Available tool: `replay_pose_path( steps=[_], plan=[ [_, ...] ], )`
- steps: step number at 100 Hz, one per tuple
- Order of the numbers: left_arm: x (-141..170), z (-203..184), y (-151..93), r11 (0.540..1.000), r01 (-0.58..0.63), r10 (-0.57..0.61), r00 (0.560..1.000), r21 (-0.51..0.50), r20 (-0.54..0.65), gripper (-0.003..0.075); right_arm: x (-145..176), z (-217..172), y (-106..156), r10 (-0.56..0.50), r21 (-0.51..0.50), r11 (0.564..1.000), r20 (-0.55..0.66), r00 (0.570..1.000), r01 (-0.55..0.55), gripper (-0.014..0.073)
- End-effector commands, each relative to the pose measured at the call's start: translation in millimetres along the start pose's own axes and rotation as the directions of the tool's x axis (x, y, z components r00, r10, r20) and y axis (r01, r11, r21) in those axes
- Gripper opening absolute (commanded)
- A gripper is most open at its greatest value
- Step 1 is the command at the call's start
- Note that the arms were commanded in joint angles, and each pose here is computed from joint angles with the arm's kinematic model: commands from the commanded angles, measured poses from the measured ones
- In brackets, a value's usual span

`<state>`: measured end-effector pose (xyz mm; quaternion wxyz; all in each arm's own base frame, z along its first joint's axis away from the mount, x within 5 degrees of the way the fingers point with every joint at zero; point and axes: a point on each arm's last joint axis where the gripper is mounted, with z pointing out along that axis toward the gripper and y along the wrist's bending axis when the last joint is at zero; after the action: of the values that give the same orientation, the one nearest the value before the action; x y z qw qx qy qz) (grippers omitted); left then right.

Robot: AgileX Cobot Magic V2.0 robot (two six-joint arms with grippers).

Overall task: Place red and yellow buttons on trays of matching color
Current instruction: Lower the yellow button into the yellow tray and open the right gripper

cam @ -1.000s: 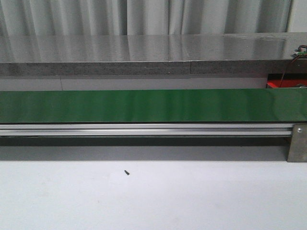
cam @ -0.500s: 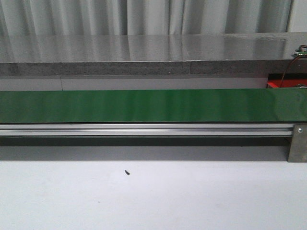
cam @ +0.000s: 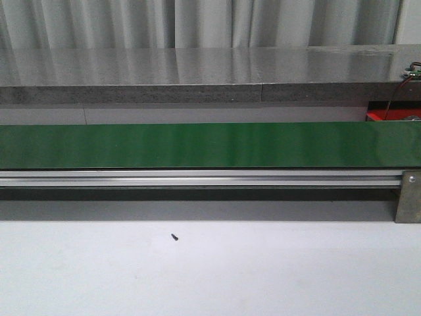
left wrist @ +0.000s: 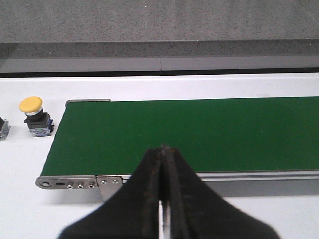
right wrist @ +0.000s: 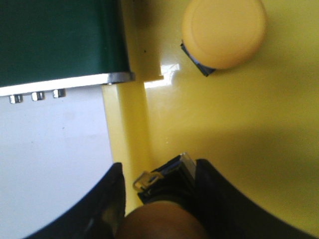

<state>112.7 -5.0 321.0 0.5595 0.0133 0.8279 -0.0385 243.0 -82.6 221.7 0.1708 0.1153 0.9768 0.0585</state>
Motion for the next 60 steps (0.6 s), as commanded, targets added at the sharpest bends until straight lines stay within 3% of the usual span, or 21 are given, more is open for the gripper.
replay_pose_path(
  steps=[1,34,41,60],
  plan=[
    [-13.6,-2.7,-0.2,1.0,0.007,-0.007,0.996,-0.004,0.084,-0.002,-8.4,-1.5,-2.0,0.015,0.001,1.0,0.048,0.999,-0.015,0.0078],
    [-13.6,-2.7,-0.2,1.0,0.007,-0.007,0.996,-0.004,0.084,-0.002,-9.6,18.0,-6.7,0.027,-0.002,1.0,-0.013,1.0,-0.027,0.0094],
    [-13.6,-2.7,-0.2,1.0,0.007,-0.007,0.996,-0.004,0.084,-0.002,-9.3,18.1,-6.7,0.027,-0.002,1.0,-0.015,1.0,-0.027,0.0166],
    [-13.6,-2.7,-0.2,1.0,0.007,-0.007,0.996,-0.004,0.084,-0.002,-9.0,17.7,-6.5,0.026,-0.003,1.0,-0.02,0.999,-0.026,0.0483]
  ],
)
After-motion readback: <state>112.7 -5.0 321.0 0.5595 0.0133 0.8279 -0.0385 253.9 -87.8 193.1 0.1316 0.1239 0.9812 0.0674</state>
